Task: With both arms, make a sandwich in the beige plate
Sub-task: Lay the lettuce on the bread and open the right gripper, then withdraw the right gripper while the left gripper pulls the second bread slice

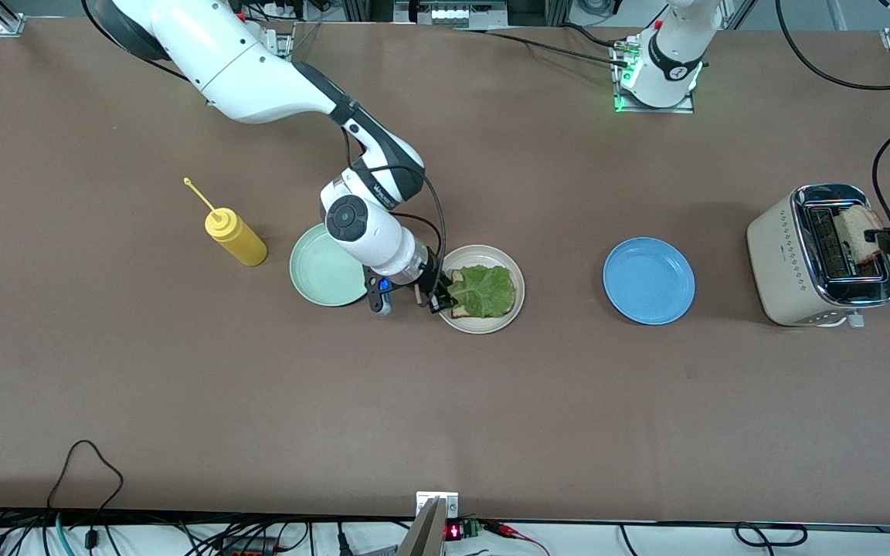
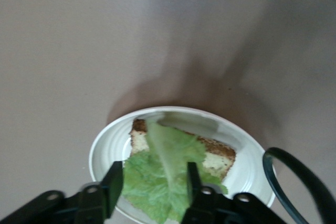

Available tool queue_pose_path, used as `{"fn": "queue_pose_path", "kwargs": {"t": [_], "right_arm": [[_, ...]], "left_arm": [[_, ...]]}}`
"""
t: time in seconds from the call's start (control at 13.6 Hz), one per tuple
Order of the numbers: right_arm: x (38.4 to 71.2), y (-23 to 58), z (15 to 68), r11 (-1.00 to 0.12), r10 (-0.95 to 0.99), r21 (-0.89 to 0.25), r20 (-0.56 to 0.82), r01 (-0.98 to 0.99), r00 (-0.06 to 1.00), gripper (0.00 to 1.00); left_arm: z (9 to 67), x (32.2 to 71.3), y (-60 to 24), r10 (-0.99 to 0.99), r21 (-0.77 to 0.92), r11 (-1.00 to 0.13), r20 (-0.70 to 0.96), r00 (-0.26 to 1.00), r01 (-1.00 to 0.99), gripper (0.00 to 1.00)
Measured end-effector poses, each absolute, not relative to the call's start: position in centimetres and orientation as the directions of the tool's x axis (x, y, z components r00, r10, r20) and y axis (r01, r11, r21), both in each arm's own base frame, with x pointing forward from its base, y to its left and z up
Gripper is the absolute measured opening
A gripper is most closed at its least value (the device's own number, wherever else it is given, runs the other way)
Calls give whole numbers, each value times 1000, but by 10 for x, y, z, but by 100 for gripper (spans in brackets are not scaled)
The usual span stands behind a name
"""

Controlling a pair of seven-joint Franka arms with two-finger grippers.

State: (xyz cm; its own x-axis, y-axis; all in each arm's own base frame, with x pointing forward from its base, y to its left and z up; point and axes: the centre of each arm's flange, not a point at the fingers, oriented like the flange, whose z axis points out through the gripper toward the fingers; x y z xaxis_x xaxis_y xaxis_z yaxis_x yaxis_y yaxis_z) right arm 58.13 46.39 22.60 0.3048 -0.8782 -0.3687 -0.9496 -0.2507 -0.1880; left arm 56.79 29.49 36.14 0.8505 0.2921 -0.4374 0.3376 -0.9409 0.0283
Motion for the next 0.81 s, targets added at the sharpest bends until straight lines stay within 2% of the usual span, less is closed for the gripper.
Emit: {"fn": "queue_pose_path", "kwargs": {"t": [0.15,0.22,0.29,0.59,0.81], "right_arm": [[591,454,245,-266,-884,-168,-349,-949,309,81],[596,443,263,-318,-879,-145,-325,-937,349,93],[601,429,284,-396,-859,-130,-298,-909,417,100],[616,355,377,-669,-706,-105,-220,-735,674,100],[621,282,433,-858,-486,-86,-188,-507,854,100]], "left_arm": [[373,571,293,276,35,-946,-429,860,322,11],[383,572,291,271,41,-947,-429,862,319,11],[394,573,287,265,54,-946,-434,861,318,11],[468,576,260,206,100,-955,-461,863,281,11],[541,584,206,92,151,-973,-438,894,174,11]]}}
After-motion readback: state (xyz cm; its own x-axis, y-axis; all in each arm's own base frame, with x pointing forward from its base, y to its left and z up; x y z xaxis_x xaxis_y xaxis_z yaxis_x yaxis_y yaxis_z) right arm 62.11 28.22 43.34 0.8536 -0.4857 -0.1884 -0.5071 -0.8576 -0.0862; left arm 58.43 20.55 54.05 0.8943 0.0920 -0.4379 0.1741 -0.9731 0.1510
